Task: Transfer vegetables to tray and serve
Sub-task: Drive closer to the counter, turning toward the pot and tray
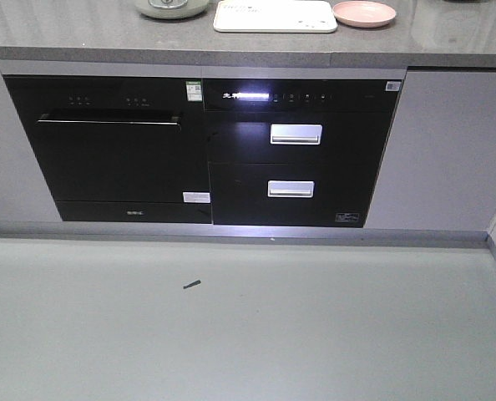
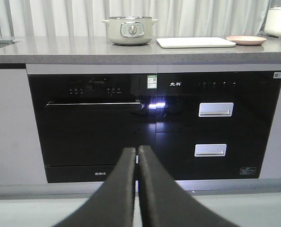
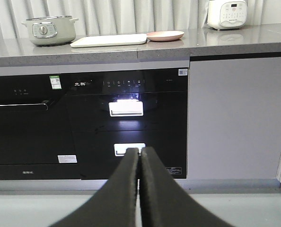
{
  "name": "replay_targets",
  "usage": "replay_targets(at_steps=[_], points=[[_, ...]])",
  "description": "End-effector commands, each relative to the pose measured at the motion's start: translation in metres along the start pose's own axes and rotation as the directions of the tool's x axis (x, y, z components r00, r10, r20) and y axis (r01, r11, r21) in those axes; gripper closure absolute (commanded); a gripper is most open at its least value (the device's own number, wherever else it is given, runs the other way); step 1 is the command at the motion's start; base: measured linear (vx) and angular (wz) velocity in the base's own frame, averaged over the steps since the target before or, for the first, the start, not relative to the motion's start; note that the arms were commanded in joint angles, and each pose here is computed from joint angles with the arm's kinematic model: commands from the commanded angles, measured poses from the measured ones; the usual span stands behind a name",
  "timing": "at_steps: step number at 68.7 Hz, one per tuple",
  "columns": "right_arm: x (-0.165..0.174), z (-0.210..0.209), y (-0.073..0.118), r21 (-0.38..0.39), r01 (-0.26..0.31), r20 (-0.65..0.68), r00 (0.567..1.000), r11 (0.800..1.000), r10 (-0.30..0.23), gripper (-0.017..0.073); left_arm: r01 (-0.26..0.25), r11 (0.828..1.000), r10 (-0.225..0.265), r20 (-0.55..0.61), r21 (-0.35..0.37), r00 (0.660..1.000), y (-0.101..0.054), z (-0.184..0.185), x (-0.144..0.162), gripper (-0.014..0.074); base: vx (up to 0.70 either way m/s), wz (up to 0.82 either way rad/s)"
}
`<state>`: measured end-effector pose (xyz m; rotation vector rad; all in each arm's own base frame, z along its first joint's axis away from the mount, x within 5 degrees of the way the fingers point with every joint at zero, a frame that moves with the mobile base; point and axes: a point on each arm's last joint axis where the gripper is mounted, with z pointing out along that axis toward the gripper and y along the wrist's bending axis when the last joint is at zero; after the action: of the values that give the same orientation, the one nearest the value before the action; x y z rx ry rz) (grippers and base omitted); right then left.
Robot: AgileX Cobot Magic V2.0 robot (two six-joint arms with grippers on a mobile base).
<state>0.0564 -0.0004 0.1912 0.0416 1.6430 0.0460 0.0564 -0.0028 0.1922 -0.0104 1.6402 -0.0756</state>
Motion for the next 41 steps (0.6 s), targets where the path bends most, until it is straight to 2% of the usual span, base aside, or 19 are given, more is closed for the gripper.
replay_targets(at_steps=[1,41], points=[[-0.0021,0.0005,0.0006,-0.006,0.011,0.065,0.998,1.000,-0.010,0.0562,0.011,1.000,-0.011,0.064,-0.005,0.998,0.0008,0.0004,0.0013,0.0599,0.10,0.00],[-0.0021,0.0005,0.0006,-0.006,0.011,0.065,0.998,1.000,-0.010,0.0562,0.011,1.000,-0.011,0.064,-0.005,0.998,0.0008,0.0004,0.0013,0.0599,0.09,-0.01]])
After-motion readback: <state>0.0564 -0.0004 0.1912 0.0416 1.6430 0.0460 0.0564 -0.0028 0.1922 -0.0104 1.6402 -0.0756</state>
